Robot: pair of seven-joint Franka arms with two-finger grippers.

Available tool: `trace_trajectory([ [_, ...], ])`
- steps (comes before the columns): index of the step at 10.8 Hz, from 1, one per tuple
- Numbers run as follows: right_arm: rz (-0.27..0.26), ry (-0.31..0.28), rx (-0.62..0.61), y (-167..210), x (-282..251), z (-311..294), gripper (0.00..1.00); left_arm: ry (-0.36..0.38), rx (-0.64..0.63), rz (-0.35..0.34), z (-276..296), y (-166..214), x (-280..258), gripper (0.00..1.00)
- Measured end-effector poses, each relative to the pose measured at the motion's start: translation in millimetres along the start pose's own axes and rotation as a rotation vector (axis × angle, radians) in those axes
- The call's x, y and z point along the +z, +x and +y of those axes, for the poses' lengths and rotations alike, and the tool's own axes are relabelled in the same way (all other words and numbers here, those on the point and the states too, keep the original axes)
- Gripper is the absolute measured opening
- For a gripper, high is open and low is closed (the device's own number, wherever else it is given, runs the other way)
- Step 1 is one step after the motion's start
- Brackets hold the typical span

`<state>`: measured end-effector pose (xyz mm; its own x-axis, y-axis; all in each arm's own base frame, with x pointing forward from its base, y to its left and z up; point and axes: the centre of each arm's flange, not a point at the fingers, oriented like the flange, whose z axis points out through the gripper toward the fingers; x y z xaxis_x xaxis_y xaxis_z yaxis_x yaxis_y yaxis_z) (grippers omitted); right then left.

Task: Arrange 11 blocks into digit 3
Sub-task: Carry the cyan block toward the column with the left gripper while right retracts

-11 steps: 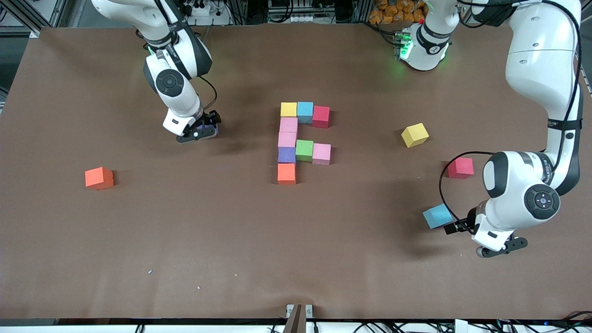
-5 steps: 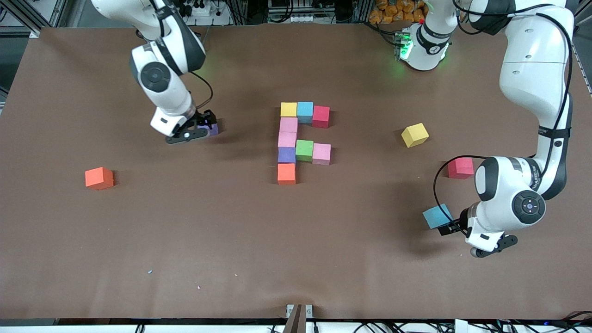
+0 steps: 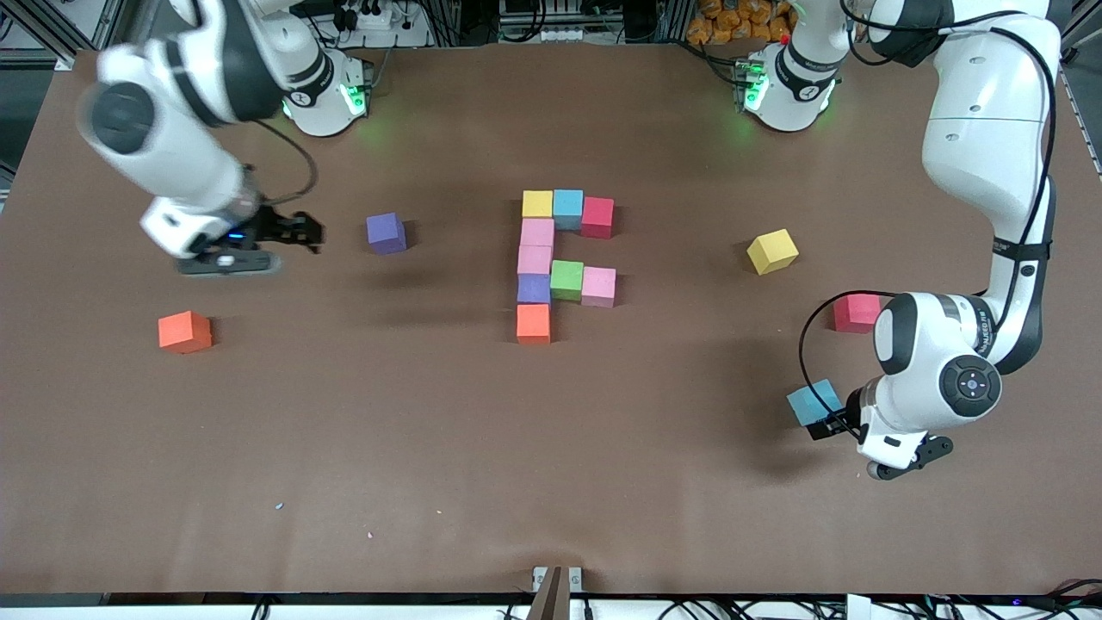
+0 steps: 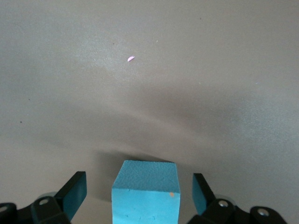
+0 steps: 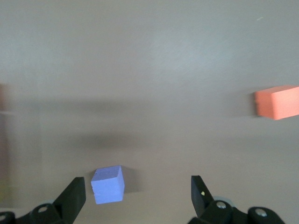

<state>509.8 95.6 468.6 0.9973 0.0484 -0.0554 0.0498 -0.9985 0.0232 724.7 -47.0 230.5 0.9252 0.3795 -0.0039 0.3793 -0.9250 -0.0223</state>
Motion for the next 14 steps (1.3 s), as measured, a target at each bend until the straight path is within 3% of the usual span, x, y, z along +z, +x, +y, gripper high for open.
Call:
trace_trajectory([
  [3, 0.012, -0.004, -0.047, 8, -48, 39, 1.00, 0.001, 0.008, -0.009, 12, -8, 18, 1.00],
  [8, 0.191, 0.009, 0.092, 19, -144, 48, 1.00, 0.017, 0.013, -0.044, 20, -21, 42, 0.97],
  [9, 0.197, 0.011, 0.101, 19, -149, 48, 1.00, 0.020, 0.013, -0.049, 19, -22, 45, 0.89],
  [11, 0.191, 0.011, 0.114, 18, -149, 48, 1.00, 0.024, 0.012, -0.057, 17, -25, 48, 0.59],
  [14, 0.245, 0.017, 0.151, 32, -146, 61, 1.00, 0.018, -0.080, -0.048, 20, -25, 42, 0.59],
])
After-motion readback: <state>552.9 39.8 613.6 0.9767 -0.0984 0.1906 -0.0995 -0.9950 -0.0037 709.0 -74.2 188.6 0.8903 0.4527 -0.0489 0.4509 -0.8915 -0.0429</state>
